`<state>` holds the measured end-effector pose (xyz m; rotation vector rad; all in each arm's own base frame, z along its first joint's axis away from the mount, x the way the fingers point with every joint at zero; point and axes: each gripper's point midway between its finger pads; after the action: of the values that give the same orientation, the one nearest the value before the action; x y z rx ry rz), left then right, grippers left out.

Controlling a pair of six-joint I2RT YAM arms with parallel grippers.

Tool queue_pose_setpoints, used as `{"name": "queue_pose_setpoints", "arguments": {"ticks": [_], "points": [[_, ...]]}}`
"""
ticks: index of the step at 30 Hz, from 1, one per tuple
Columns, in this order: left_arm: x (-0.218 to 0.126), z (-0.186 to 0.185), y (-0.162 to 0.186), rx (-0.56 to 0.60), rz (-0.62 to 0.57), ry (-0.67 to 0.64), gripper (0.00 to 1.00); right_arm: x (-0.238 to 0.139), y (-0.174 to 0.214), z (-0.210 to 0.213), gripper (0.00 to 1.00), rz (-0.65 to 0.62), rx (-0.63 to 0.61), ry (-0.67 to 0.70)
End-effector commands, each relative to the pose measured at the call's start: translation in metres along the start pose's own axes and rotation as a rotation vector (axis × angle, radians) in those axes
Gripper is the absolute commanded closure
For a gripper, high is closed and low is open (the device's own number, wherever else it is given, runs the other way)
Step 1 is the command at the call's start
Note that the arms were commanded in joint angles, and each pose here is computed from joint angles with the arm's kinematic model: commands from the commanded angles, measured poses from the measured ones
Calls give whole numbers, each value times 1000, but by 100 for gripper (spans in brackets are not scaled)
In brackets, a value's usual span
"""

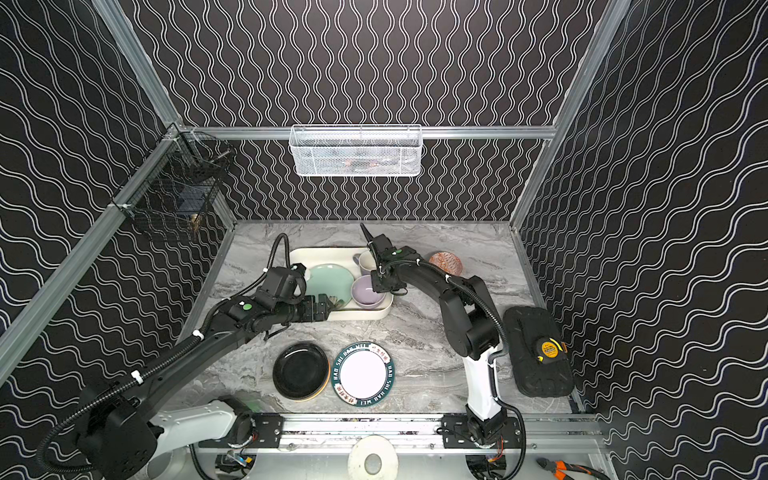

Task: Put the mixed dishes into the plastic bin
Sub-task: 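Open the right gripper and lift it out of the lilac bowl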

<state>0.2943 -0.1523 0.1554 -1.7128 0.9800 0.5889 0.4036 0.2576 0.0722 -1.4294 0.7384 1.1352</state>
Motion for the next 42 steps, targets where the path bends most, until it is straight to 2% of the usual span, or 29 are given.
{"name": "queue_pose_setpoints", "arguments": {"ticks": [1, 5, 10, 18, 24, 34, 42], "points": [[1, -2, -3, 19, -11, 11, 1, -12, -3, -9, 75, -19, 0, 46], [2, -3, -3, 19, -7, 16, 1, -34, -8, -9, 73, -56, 9, 37], [1, -1, -4, 16, -10, 12, 1, -52, -12, 13, 72, -100, -19, -13], [-9, 3, -5, 13, -33, -8, 1, -37, -10, 82, 73, -76, -143, -79], [-20, 8, -7, 19, -56, -36, 1, -19, -7, 111, 73, -49, -187, -108], [-23, 11, -5, 16, -61, -36, 1, 7, 5, 100, 73, 0, -196, -41], [-18, 12, -1, 17, -43, -34, 1, 0, 1, 86, 73, -17, -177, -26]]}}
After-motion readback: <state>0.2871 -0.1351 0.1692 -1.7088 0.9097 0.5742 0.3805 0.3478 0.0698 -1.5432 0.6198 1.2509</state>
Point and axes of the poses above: each gripper's point midway between its finger pads, its own x axis out along the fingers, its own z axis along the line the jaws close on, y = z × x, and after that the axes turned 1 degree about -x, right-handed
